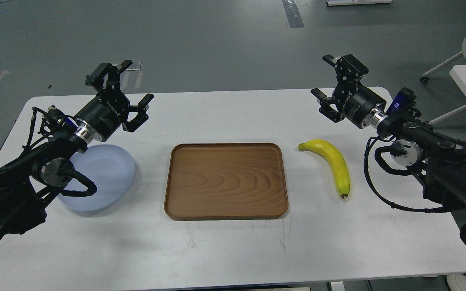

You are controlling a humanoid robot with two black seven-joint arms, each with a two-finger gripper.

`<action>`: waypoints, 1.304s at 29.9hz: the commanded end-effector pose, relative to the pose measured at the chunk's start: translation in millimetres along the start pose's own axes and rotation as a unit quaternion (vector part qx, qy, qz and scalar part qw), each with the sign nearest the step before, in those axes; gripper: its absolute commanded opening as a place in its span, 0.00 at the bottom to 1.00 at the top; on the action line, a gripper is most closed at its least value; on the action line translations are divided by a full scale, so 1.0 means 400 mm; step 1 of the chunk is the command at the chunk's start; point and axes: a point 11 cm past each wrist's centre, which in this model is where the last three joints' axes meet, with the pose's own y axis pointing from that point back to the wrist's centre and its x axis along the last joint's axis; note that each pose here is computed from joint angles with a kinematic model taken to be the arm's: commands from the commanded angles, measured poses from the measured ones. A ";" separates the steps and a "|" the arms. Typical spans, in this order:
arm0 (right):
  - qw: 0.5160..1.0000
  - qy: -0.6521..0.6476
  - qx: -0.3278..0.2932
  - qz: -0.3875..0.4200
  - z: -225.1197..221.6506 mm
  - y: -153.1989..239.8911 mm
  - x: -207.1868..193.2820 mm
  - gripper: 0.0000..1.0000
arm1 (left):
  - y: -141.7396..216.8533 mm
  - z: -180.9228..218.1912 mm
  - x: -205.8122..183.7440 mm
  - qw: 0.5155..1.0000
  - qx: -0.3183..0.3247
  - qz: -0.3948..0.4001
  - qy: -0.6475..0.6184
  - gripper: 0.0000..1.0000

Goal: Place banana on plate with both arms
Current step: 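Move the left gripper down toward the rim of the pale blue plate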

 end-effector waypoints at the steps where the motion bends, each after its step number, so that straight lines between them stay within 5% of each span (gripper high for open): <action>1: 1.000 -0.003 -0.001 -0.001 0.009 -0.007 -0.009 1.00 | 0.001 0.001 0.001 1.000 -0.002 0.000 -0.001 1.00; 15: 1.000 0.005 0.004 0.003 -0.016 -0.005 0.007 1.00 | -0.008 0.065 0.033 0.999 -0.010 0.007 -0.042 1.00; 22: 1.000 0.010 0.005 0.007 -0.024 0.003 0.021 1.00 | -0.007 0.203 0.049 0.971 0.035 -0.041 -0.235 1.00; 30: 1.000 0.012 0.004 0.008 -0.028 0.006 0.026 1.00 | 0.085 0.245 0.088 0.850 0.176 -0.110 -0.484 1.00; 39: 1.000 0.012 0.005 0.005 -0.029 0.004 0.021 1.00 | 0.245 0.084 0.187 0.654 0.365 -0.193 -0.634 1.00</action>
